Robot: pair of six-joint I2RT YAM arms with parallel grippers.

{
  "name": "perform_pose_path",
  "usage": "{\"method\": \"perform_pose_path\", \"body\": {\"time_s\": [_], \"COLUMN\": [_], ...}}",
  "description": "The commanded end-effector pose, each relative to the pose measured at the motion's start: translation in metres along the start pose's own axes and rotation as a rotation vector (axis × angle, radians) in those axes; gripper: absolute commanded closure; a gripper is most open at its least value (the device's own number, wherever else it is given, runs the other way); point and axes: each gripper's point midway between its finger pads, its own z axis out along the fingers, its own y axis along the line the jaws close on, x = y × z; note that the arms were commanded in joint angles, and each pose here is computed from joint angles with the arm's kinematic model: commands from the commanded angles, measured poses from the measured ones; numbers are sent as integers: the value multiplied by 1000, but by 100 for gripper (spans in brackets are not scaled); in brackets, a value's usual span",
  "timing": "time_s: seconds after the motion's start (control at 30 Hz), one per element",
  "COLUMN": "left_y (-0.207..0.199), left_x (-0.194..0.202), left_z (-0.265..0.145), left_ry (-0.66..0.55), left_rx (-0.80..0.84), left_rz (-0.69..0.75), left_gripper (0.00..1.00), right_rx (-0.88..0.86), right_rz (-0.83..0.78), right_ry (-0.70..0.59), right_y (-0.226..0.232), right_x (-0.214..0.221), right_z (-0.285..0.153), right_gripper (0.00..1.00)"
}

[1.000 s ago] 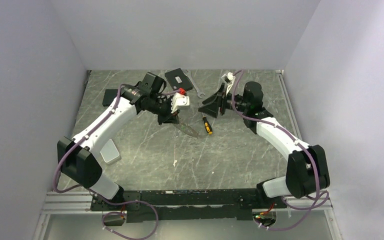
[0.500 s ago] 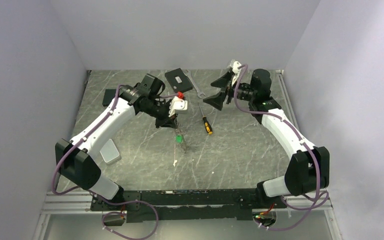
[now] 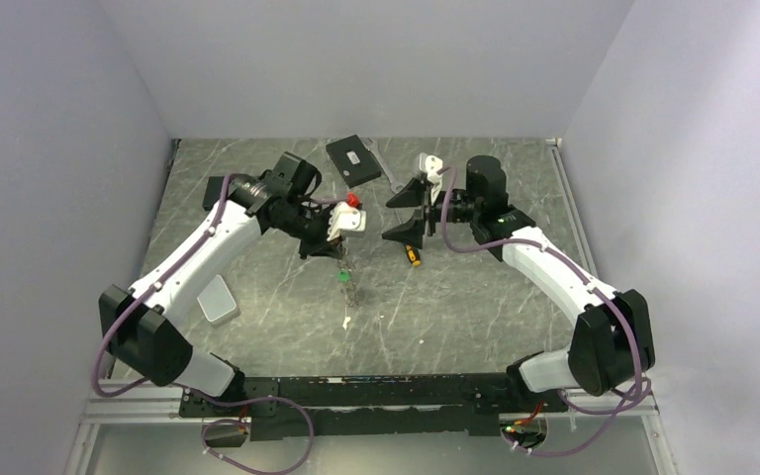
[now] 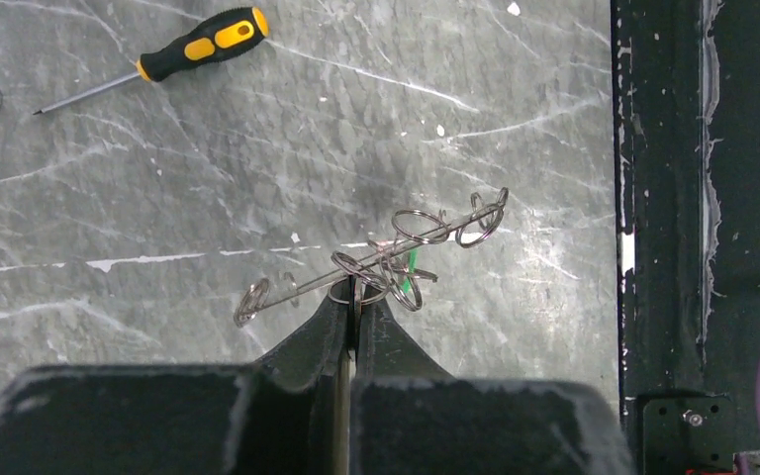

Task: Remove the keys from the keyring

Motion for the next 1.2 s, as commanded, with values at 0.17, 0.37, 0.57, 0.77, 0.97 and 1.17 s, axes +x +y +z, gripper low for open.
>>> {"method": "perform_pose_path", "body": {"time_s": [0.17,0.37,0.57,0.77,0.97,1.17], "left_y": [-16,-23,-18,-15,-13,-14], "left_x": [-18,-18,-23,-26,-26,-28], "left_z": [-24,-13,-6,-2,0,1], "left_ry": [-63,-49,-62,-74,-78,-85], "left_rx": [-49,-35,-42,-41,-42,-38], "left_rz": [276,409,436,443,446,447], "left_gripper": [100,100,100,100,100,100], "right_rx": [-158,-205,-236,-265,-285,-282], "right_rz": [-110,-113,-113,-150,-179,-178], "right_ry": [-32,-28,-22,10,34,44], "right_y": [44,59,69,79,86,88], "right_x": [10,16,21,30,32,33], "right_z": [20,36,42,47,53,58], "right_gripper": [36,47,56,60,63,64]}}
